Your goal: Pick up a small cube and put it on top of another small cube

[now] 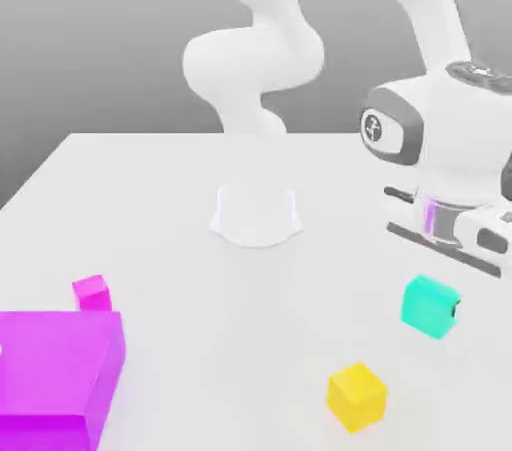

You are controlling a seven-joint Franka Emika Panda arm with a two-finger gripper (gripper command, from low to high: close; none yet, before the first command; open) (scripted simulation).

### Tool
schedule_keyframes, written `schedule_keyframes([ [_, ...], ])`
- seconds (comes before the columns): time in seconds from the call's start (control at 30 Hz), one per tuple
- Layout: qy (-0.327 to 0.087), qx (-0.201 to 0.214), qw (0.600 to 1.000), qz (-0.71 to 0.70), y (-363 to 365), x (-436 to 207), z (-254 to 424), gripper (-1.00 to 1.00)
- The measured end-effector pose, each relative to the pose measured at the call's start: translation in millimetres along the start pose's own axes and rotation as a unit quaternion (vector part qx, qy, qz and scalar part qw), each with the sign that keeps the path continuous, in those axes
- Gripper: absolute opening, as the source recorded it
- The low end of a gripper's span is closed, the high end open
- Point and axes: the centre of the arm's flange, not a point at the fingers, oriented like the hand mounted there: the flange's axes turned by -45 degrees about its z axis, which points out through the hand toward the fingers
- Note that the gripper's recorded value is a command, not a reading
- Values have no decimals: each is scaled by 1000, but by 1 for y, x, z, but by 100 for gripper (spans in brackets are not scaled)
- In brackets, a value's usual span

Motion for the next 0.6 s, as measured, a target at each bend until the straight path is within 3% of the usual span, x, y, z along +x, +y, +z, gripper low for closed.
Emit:
schedule_keyframes([
  [0.6,-1,0,966,-258,-32,-99,-13,-100],
])
